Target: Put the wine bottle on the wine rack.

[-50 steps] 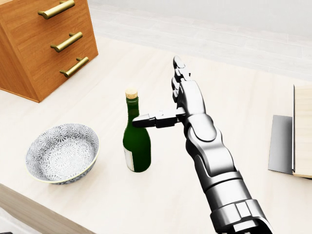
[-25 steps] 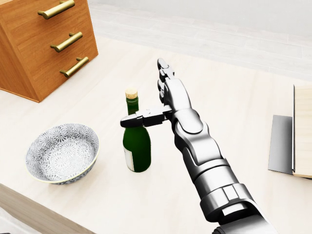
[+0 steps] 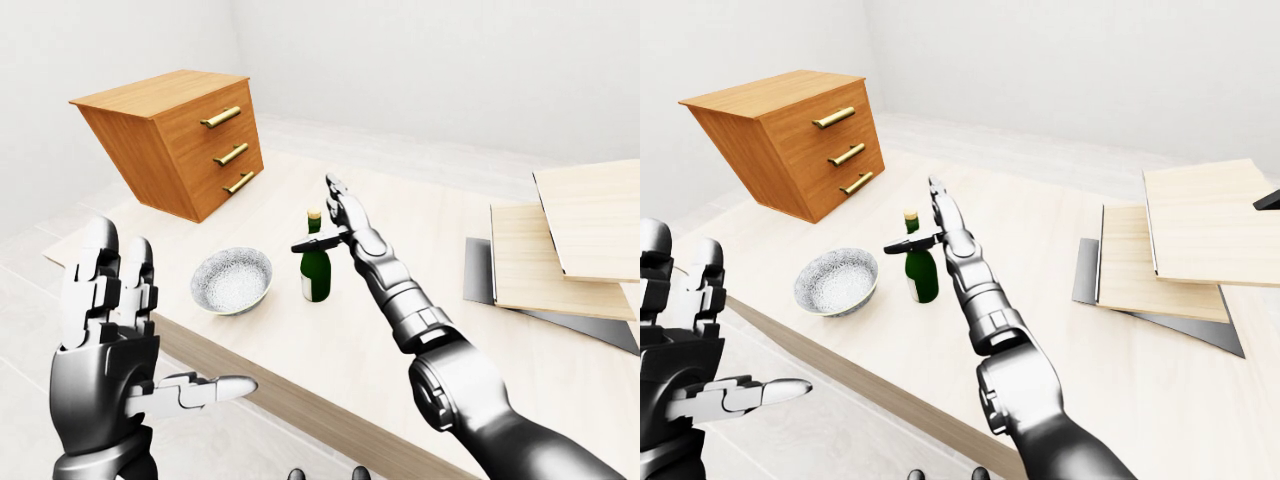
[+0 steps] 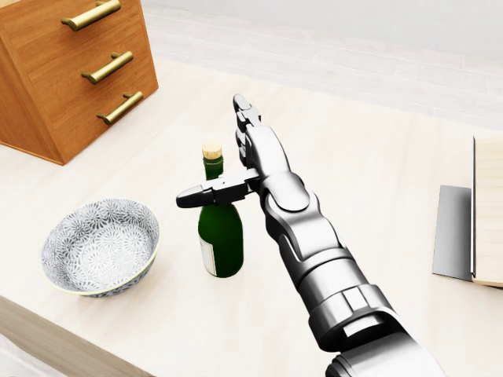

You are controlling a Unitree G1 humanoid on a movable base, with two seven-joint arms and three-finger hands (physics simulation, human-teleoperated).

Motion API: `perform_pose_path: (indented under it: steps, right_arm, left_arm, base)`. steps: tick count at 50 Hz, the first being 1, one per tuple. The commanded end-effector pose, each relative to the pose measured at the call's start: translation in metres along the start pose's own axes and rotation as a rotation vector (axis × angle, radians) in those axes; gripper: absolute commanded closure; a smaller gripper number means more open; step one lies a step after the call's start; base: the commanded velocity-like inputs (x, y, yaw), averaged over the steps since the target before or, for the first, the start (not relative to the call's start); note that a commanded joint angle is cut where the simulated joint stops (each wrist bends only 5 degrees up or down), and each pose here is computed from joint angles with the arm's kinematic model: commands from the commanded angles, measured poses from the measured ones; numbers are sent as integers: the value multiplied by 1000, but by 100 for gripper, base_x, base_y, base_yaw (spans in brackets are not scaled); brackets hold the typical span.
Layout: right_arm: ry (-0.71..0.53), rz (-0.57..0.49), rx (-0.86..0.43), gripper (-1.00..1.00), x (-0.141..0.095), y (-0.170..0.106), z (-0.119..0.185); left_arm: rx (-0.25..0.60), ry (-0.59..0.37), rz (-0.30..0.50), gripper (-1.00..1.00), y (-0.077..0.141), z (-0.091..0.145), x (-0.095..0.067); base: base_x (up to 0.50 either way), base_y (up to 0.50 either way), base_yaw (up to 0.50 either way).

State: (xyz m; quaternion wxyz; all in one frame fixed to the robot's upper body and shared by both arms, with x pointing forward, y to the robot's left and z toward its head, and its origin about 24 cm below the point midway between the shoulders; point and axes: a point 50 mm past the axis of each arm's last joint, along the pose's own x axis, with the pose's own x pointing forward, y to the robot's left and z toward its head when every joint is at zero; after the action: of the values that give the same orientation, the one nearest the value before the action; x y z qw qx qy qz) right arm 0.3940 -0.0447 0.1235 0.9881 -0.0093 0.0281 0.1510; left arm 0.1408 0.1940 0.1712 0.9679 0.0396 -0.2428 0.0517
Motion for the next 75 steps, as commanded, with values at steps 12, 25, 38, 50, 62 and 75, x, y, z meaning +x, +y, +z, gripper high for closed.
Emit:
perform_pose_path:
  steps: [12, 25, 38, 50, 62, 75]
  right_arm:
    - [16, 31, -3, -100, 3, 10, -5]
    - [13, 44, 1, -100, 2, 13, -7]
    - [13, 45, 6, 39, 2, 13, -8]
    - [12, 42, 9, 67, 2, 12, -8]
    - [4, 40, 12, 100, 1, 11, -7]
    - [-10, 29, 7, 100, 1, 6, -3]
  left_arm:
    - [-2, 8, 0, -100, 1, -2, -1]
    - [-11, 33, 1, -100, 1, -7, -2]
    - [-12, 45, -3, -100, 0, -8, -3]
    - [-12, 46, -6, -100, 0, -7, -4]
    - [-13, 51, -8, -100, 0, -9, -4]
    - [-10, 51, -5, -100, 0, -9, -3]
  base:
    - [0, 0, 0]
    - [0, 0, 0]
    - [0, 0, 0]
    - [0, 0, 0]
    - [0, 0, 0]
    - [0, 0, 0]
